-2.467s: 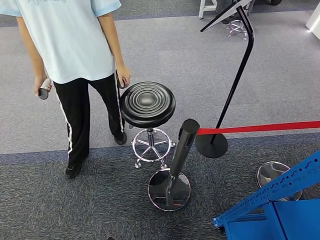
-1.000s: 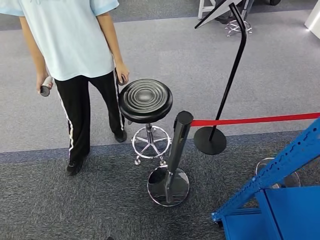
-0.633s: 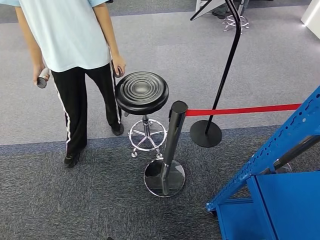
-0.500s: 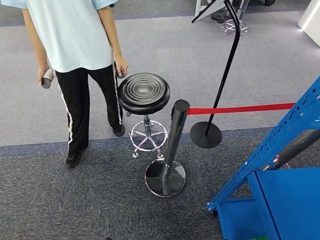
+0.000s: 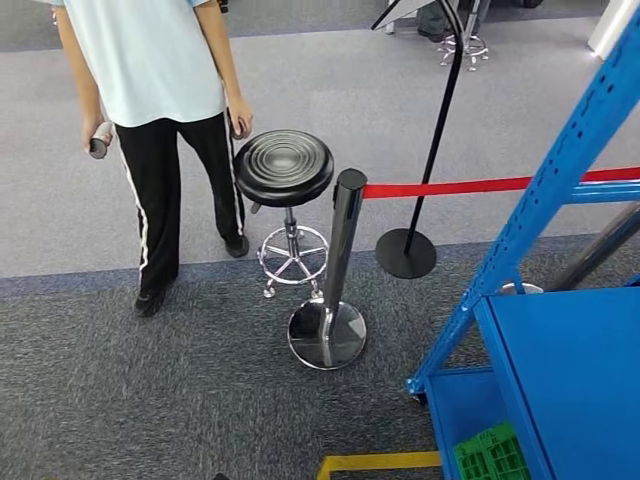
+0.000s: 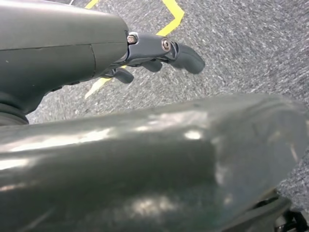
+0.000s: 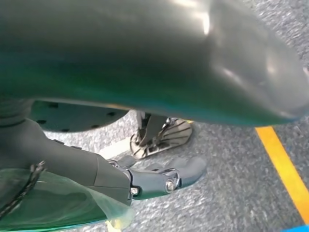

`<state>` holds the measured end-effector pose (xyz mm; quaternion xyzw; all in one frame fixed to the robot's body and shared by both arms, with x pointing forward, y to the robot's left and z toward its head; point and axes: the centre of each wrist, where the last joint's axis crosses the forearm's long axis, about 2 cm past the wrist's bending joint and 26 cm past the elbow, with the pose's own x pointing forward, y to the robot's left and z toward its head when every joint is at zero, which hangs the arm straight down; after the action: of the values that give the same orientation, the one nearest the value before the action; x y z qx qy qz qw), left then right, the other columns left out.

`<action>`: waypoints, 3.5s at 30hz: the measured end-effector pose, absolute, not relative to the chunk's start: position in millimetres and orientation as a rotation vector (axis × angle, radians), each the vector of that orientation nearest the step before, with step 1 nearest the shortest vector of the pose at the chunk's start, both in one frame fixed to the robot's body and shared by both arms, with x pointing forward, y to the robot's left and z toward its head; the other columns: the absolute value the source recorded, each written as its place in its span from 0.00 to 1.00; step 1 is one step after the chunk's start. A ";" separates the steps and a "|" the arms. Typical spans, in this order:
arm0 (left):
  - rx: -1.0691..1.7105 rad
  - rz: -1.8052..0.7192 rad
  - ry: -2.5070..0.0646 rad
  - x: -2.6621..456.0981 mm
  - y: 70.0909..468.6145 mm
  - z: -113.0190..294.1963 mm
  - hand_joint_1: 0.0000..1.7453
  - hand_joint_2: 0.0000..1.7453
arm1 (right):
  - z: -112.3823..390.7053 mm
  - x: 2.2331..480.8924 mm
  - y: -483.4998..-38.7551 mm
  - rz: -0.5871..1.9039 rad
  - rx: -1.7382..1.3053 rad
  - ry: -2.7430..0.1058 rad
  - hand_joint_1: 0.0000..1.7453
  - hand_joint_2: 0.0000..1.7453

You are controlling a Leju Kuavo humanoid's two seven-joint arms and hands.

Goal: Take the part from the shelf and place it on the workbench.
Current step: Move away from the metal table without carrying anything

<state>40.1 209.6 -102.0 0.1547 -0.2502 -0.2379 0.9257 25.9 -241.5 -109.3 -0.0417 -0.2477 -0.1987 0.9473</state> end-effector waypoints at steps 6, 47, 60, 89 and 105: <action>0.318 -0.488 -0.510 39.0 210.0 -102.2 0.00 0.00 | -109.3 25.6 -241.5 -0.404 -0.086 -0.504 0.00 0.00; 0.302 -0.473 -0.504 33.3 208.8 -102.4 0.00 0.00 | -109.5 23.0 -241.3 -0.395 -0.088 -0.520 0.00 0.00; 0.258 -0.427 -0.518 32.4 209.6 -103.0 0.00 0.00 | -109.6 21.1 -241.5 -0.378 -0.090 -0.526 0.00 0.00; 0.234 -0.436 -0.559 32.8 208.7 -103.0 0.00 0.00 | -109.8 19.5 -241.9 -0.376 -0.094 -0.533 0.00 0.00; 0.247 -0.432 -0.553 34.8 208.3 -102.6 0.00 0.00 | -110.2 16.0 -243.7 -0.375 -0.098 -0.527 0.00 0.00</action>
<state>34.8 208.3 -102.6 0.1206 -0.2701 -0.2108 0.9317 16.0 -243.7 -110.2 -0.0480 -0.2587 -0.1840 0.9471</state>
